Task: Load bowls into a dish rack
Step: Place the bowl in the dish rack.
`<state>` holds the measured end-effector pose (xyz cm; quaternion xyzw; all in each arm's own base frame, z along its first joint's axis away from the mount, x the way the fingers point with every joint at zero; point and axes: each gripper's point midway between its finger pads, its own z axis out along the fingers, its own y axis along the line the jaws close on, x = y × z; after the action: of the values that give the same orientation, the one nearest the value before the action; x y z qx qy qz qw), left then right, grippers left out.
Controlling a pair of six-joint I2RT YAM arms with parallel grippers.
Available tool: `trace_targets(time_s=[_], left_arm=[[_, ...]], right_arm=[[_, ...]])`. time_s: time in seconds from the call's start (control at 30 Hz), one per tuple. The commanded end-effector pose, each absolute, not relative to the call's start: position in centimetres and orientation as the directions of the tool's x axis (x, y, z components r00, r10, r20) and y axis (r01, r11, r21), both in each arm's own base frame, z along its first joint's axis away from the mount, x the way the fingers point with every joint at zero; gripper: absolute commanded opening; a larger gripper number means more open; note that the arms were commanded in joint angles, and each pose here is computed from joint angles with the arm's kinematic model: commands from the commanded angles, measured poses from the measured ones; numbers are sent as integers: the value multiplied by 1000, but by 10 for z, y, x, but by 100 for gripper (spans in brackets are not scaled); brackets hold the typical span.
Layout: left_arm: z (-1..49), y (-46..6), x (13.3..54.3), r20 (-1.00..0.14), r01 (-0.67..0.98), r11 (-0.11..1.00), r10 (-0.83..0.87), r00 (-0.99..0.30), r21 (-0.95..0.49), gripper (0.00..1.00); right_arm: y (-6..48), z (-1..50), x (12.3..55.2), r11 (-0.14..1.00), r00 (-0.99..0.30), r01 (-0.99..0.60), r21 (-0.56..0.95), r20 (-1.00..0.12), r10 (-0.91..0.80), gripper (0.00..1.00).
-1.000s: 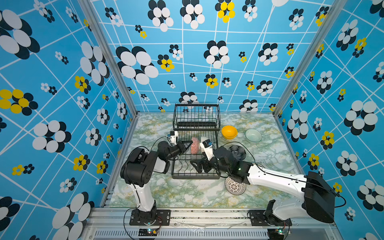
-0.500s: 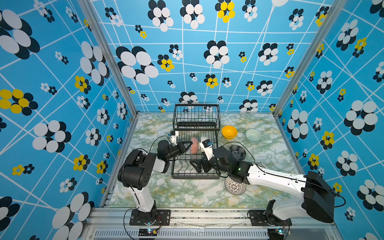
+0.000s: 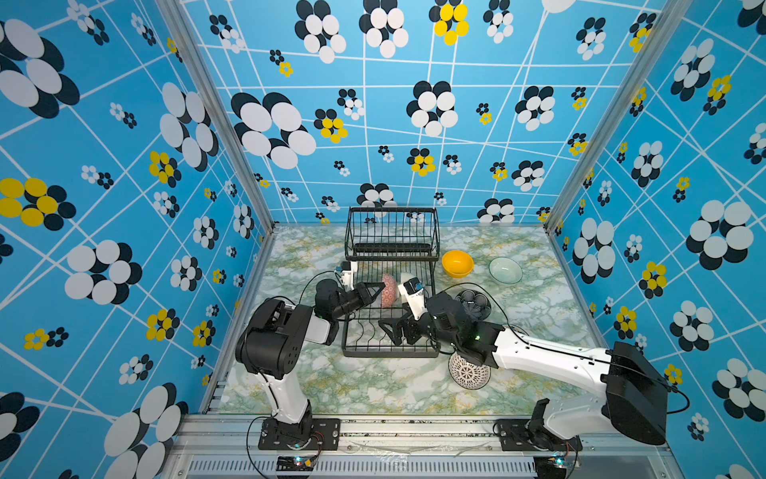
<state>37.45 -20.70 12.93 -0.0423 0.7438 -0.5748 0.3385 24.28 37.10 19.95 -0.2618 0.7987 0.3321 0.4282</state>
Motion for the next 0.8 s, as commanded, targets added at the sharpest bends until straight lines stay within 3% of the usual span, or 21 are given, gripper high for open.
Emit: trace_targets(time_s=[0.0, 0.77], left_arm=[[136, -211, 371, -480, 355, 341, -429, -765, -870, 15], [144, -204, 355, -506, 357, 383, -425, -750, -852, 24]], right_arm=[[374, 207, 241, 628, -475, -717, 303, -871, -121, 100], [371, 213, 242, 640, -474, -708, 298, -873, -119, 99]])
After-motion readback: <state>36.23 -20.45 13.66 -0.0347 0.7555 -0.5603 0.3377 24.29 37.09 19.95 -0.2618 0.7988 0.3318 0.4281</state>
